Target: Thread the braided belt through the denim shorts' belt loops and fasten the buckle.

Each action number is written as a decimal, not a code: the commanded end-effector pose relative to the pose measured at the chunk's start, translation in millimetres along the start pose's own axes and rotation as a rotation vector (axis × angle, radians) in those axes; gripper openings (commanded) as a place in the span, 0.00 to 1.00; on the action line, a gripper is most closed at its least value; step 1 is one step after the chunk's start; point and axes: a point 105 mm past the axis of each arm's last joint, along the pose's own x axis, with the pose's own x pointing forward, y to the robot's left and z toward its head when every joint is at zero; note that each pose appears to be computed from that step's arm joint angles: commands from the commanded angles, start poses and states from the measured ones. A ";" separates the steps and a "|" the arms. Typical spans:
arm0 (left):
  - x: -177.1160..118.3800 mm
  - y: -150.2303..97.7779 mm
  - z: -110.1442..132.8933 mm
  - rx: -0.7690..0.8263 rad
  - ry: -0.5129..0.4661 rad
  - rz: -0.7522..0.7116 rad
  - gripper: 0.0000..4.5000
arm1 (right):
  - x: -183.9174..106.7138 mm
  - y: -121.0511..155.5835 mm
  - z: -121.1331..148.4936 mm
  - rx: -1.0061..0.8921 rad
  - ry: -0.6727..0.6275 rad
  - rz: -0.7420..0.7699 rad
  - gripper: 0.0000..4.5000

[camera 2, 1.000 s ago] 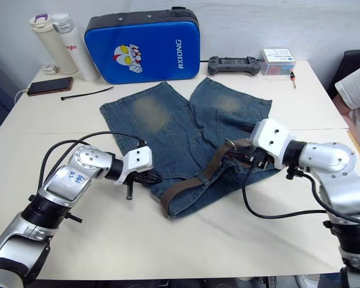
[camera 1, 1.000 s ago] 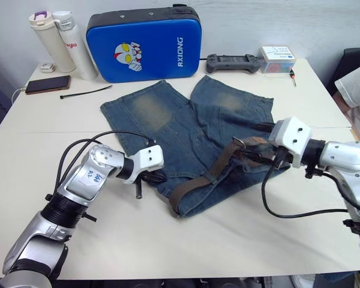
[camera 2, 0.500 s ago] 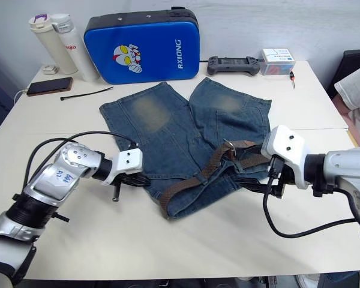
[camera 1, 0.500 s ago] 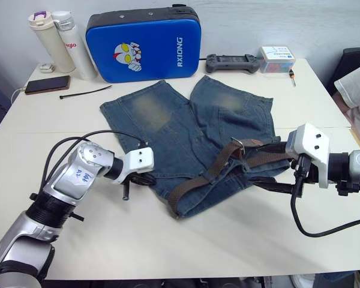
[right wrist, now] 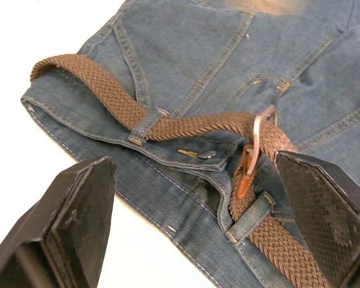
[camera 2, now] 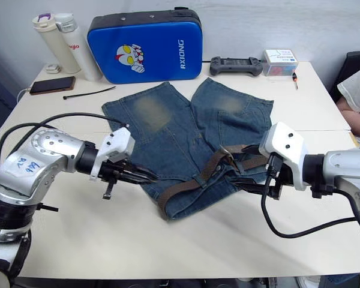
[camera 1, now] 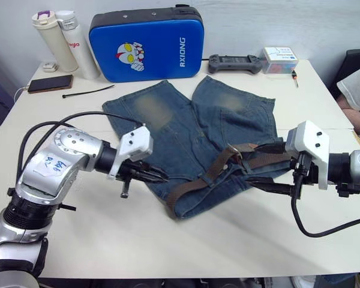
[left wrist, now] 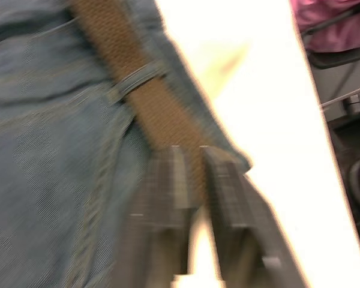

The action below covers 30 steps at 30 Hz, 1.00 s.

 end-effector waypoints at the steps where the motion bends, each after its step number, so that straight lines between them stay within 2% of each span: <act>1: 19.9 -1.8 4.6 0.069 0.033 0.031 0.58 | -1.7 1.4 8.8 -0.052 -0.014 -0.025 1.00; 5: 44.6 -16.9 1.1 0.120 0.065 -0.048 0.99 | -1.6 2.8 6.2 -0.039 -0.008 -0.052 1.00; 9: 54.2 -22.3 -10.7 0.147 0.117 -0.083 1.00 | -2.2 0.0 6.5 -0.033 -0.005 -0.087 1.00; 11: 62.2 -17.9 -24.4 0.199 0.181 -0.045 1.00 | -4.2 -2.1 4.3 -0.041 0.011 -0.106 1.00; 18: 74.9 -6.5 -60.1 0.297 0.302 0.011 1.00 | -8.7 -7.9 0.2 -0.067 0.030 -0.143 1.00; 21: 72.7 -10.6 -68.3 0.310 0.316 -0.015 0.83 | -10.4 -11.6 -1.4 -0.082 0.027 -0.157 1.00; 25: 59.8 -12.3 -74.3 0.320 0.337 -0.034 0.45 | -9.5 -14.3 -2.0 -0.096 0.009 -0.156 1.00; 28: 39.3 -7.6 -77.9 0.303 0.358 -0.026 0.18 | -6.6 -14.4 -1.8 -0.105 -0.003 -0.142 1.00; 29: 33.4 -5.0 -79.5 0.303 0.368 -0.015 0.12 | -5.8 -14.3 -1.4 -0.103 -0.010 -0.138 1.00; 30: 30.4 -3.5 -80.4 0.304 0.374 -0.009 0.12 | -5.5 -14.3 -1.2 -0.100 -0.014 -0.135 1.00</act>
